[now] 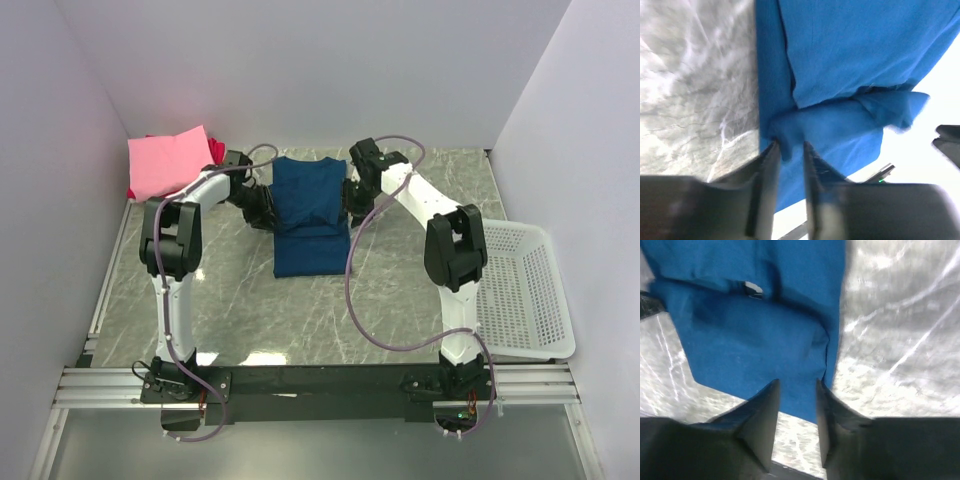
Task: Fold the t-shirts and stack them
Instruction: Fold the tshirt
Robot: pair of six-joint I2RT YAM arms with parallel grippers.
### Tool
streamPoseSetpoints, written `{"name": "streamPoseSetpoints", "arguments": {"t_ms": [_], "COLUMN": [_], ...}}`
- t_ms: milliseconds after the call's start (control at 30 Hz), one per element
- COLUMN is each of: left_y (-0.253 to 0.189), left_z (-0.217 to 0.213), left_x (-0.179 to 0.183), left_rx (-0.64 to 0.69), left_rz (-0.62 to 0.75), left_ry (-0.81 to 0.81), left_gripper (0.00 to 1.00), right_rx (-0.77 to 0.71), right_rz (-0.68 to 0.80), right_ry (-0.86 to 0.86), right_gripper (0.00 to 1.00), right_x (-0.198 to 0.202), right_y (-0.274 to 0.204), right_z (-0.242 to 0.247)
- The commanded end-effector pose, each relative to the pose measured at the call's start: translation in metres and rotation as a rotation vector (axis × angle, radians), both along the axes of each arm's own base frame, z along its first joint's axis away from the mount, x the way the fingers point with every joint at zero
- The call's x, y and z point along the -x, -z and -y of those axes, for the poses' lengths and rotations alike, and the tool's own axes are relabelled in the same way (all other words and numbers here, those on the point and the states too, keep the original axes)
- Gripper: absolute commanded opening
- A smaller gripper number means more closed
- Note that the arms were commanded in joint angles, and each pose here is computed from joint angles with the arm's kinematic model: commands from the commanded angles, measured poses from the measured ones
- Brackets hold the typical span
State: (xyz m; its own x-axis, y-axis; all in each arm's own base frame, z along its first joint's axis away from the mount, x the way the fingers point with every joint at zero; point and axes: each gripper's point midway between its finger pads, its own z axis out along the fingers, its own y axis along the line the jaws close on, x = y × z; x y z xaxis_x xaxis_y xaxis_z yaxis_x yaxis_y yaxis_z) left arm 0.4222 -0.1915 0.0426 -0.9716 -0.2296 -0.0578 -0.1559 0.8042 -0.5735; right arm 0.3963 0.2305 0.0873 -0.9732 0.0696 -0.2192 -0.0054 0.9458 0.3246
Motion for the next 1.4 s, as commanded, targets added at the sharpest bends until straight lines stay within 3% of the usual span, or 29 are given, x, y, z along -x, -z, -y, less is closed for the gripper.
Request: {"name": "streamPoseSetpoints", "arguments": {"t_ms": [0,100,267,567,733,1367], "left_y": [-0.035,-0.066,-0.080,-0.060,-0.046,0.002], "left_z": [-0.006,-0.006,-0.010,-0.020,-0.013,-0.013], "left_x": [-0.042,-0.062,-0.056,0.009,0.039,0.097], "left_rx": [0.031,0.051,0.039,-0.013,-0.020,-0.168], "left_rz": [0.113,0.205,0.257,0.231,0.203,0.087], "left_ry": [-0.103,-0.154,-0.158,-0.101,-0.065,0.047], "left_gripper": [0.38,0.52,0.59,0.60,0.60,0.59], "right_rx": [-0.085,-0.113,-0.144,-0.147,-0.122,-0.036], "right_rz": [0.089,0.129,0.161,0.094,0.082,0.118], "right_ry": [-0.034,-0.045,-0.063,-0.097,-0.122,-0.094], "right_gripper": [0.51,0.54,0.55,0.53,0.52,0.51], "right_x": [-0.030,-0.039,-0.033,0.021,0.027,-0.054], "right_y": [-0.027,-0.046,-0.057,-0.029,-0.016,0.021], "right_z": [-0.012,-0.018,-0.020,-0.024,-0.036,-0.065]}}
